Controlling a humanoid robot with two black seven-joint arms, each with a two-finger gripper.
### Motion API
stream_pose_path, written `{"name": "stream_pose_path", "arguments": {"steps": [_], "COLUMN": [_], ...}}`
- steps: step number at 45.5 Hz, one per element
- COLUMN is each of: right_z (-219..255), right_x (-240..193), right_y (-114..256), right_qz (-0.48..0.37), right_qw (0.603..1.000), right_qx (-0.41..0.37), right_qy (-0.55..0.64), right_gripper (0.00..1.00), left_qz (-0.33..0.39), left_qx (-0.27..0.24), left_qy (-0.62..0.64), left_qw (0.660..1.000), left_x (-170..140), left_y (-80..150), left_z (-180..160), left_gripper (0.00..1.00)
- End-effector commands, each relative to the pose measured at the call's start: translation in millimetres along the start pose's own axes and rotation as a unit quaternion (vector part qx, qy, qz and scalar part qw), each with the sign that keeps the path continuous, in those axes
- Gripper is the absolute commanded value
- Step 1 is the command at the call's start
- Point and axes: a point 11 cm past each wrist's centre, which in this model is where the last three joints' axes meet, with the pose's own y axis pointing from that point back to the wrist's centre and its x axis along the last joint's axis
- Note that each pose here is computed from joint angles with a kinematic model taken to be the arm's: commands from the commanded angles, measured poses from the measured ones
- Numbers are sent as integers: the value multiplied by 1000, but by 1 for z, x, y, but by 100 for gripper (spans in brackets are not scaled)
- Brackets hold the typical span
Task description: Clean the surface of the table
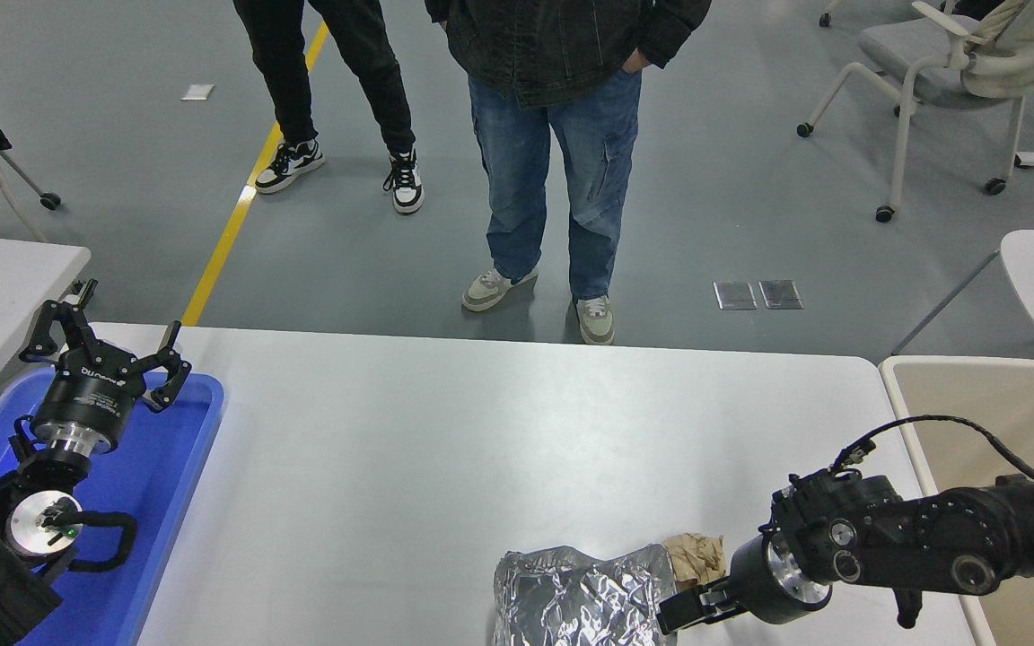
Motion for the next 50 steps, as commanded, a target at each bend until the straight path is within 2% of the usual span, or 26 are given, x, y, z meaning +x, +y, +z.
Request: {"name": "stream_pose_path", "arguments": {"steps": [1,7,11,18,50], "right_z": [4,4,7,9,23], "right_x": [-1,0,-1,-2,3], "right_y": [-1,0,0,1,17], "right_qz": [0,0,-1,-4,-2], "right_qw": [1000,1000,999,999,999], "right_qx": [-10,-10,-15,-19,-36], "right_qy": [18,19,28,38,35], "right_gripper": [57,53,30,1,0], "left_qz": [0,0,0,0,0], "left_qx": [0,0,0,0,0], "left_qy": [0,0,0,0,0], "left_qw": [1000,1000,1000,1000,1000], "left_x": [0,0,0,0,0], "left_y": [0,0,0,0,0], "left_z": [0,0,0,0,0], "left_gripper": [100,100,100,100,100]}}
